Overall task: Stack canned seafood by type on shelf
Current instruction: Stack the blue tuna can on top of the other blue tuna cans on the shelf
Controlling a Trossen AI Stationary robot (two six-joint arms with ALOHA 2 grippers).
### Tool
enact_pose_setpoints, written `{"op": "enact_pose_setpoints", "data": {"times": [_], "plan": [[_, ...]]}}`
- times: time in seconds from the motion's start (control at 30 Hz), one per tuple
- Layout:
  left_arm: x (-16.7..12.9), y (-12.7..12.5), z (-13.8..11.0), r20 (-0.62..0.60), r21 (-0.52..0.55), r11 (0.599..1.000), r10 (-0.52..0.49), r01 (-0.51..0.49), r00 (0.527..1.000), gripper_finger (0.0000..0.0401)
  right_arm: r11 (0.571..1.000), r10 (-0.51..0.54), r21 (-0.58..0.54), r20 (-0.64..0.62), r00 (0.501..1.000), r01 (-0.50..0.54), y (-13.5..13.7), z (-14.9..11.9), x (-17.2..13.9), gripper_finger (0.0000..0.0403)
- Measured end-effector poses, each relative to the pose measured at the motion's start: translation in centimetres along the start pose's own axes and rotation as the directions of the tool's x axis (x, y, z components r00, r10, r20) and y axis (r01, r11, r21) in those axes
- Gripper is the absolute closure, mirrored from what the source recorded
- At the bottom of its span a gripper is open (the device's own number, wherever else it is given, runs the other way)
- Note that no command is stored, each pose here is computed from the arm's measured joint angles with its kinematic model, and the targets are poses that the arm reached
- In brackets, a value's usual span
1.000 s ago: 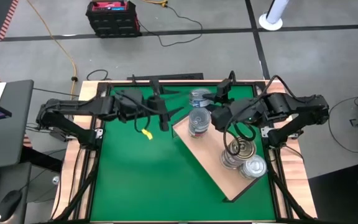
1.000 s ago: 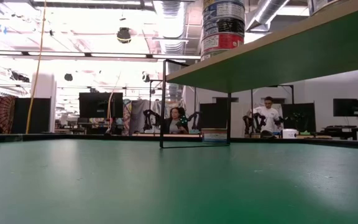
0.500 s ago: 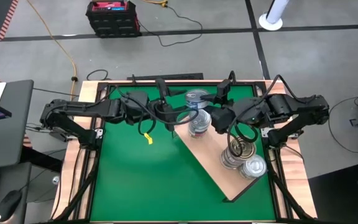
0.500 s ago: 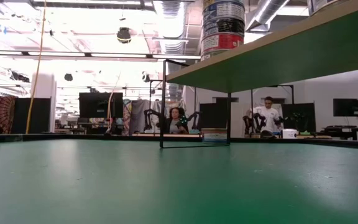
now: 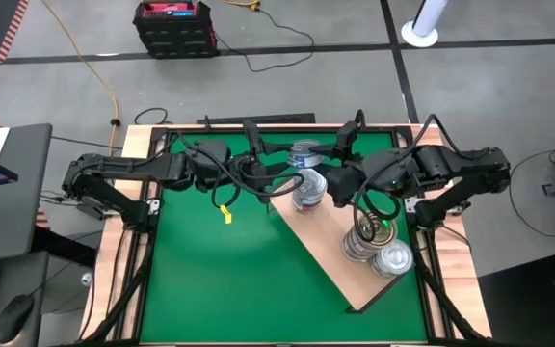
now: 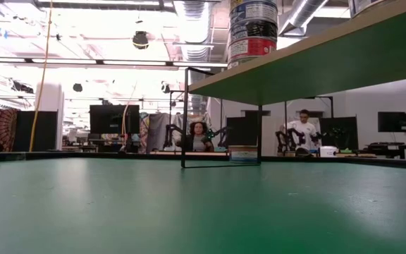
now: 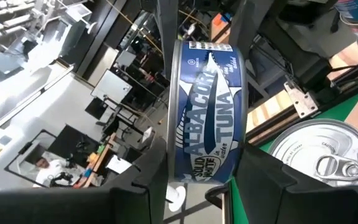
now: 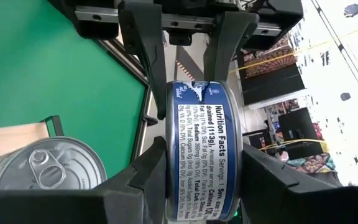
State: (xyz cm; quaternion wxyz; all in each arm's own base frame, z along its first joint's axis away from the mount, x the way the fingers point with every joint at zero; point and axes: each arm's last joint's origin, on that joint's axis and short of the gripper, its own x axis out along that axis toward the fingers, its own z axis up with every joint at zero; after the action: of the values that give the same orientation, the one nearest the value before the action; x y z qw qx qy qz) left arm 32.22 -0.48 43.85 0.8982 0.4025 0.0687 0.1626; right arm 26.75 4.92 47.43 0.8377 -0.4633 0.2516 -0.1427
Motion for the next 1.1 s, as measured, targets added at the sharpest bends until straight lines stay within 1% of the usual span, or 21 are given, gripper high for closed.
{"op": "enact_pose_setpoints", "data": {"times": [0.13,0.23,0.33,0.47,0.6,0.67,0.77,0.87,1.0,1.1], "plan": [[0.0,0.0,0.0,0.003,-0.026,1.0,-0.005,0.005,1.0,0.0258,0.997,-0.001,0.072,-0.005,1.0,0.001,-0.1,-0.1,0.1,0.0208],[0.0,0.0,0.0,-0.001,-0.039,0.999,-0.005,0.005,1.0,0.0258,0.992,0.001,0.127,-0.009,1.0,0.0,-0.1,-0.2,0.1,0.0191],[0.0,-0.1,-0.1,-0.002,-0.038,0.999,-0.007,0.007,1.0,0.0253,0.987,0.003,0.163,-0.008,1.0,-0.002,0.0,-0.2,0.1,0.0161],[0.0,-0.1,-0.1,-0.003,-0.044,0.999,-0.009,0.009,1.0,0.0256,0.976,0.036,0.214,0.031,0.999,-0.042,0.0,0.0,0.1,0.0118],[0.0,-0.1,-0.1,-0.002,-0.052,0.999,-0.008,0.008,1.0,0.0255,0.968,0.068,0.234,0.097,0.993,-0.089,0.0,0.3,0.1,0.0081],[0.0,-0.1,-0.1,-0.003,-0.053,0.999,-0.008,0.007,1.0,0.0253,0.961,0.063,0.257,0.15,0.987,-0.101,-0.2,0.7,0.1,0.0068],[0.0,-0.1,-0.1,-0.003,-0.057,0.998,-0.009,0.008,1.0,0.0254,0.949,0.009,0.306,0.219,0.976,-0.077,-1.0,1.2,-0.2,0.0059],[-0.1,-0.4,0.0,-0.01,-0.046,0.998,-0.031,0.031,0.999,0.0254,0.923,-0.083,0.384,0.283,0.955,-0.034,-2.4,1.5,-1.1,0.0058],[-0.3,-1.2,0.0,-0.029,-0.002,0.997,-0.081,0.081,0.996,0.0251,0.872,-0.216,0.488,0.328,0.92,0.031,-4.8,0.9,-2.5,0.0065],[-0.3,-1.6,-0.1,-0.029,0.008,0.994,-0.109,0.11,0.994,0.025,0.825,-0.305,0.561,0.337,0.891,0.07,-6.4,0.2,-3.5,0.007]]}}
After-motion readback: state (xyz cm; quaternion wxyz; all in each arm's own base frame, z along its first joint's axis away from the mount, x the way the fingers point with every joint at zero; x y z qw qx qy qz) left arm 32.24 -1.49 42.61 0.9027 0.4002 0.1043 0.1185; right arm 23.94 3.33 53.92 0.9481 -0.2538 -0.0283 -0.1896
